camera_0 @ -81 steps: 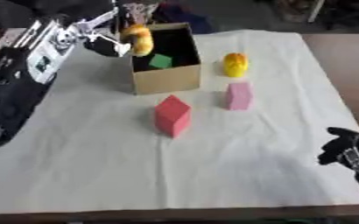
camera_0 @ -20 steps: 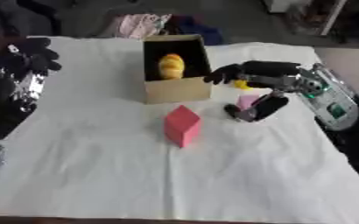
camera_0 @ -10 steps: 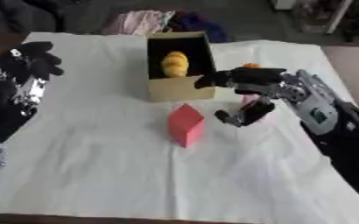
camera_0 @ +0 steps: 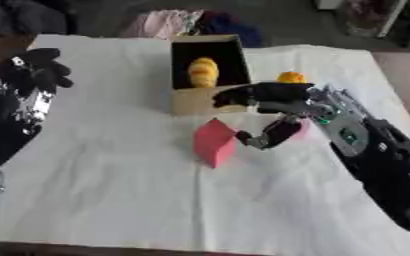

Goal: Pick up objects on the table and place them in the box.

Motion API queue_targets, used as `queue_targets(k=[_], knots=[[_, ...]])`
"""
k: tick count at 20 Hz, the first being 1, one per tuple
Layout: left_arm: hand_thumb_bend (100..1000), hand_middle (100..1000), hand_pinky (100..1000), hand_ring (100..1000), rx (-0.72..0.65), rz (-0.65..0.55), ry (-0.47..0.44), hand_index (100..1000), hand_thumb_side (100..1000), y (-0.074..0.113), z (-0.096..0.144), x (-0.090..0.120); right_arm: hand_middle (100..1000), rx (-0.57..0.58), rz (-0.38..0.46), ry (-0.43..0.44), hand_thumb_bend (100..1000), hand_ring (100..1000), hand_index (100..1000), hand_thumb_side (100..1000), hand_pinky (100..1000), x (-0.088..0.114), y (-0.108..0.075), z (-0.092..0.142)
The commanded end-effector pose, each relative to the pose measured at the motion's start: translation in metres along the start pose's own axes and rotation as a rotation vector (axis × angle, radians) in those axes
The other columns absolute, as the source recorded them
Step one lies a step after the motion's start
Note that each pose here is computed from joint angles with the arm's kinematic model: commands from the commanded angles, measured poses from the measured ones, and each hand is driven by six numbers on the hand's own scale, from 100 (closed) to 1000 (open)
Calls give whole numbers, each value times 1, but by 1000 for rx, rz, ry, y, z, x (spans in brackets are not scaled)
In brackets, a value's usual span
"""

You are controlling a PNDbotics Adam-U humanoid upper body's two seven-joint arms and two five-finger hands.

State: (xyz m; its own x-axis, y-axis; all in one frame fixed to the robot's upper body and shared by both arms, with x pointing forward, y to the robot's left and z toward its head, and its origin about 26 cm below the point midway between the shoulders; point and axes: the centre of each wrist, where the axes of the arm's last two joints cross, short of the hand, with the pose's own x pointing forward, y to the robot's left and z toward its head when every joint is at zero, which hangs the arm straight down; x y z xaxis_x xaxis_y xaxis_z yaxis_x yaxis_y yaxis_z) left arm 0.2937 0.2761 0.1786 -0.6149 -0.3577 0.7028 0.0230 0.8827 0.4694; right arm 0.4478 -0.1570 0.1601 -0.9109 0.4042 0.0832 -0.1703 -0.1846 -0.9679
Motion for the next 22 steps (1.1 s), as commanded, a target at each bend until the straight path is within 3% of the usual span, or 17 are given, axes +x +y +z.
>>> queue_targets(k=[1,19,22], knots=[[100,621,834,626,-6,-6,-36,825,625,2,-4,8,1000,74,72,-47,100,1000,1000,421,1000,0,-9,-2],[100,606,838,620,-6,14,-38,823,631,1,-5,8,995,189,60,-46,100,1000,1000,617,992,-2,14,-14],[100,604,838,619,-6,15,-39,821,631,1,-5,8,985,214,63,-48,100,1000,1000,604,981,-2,16,-15]])
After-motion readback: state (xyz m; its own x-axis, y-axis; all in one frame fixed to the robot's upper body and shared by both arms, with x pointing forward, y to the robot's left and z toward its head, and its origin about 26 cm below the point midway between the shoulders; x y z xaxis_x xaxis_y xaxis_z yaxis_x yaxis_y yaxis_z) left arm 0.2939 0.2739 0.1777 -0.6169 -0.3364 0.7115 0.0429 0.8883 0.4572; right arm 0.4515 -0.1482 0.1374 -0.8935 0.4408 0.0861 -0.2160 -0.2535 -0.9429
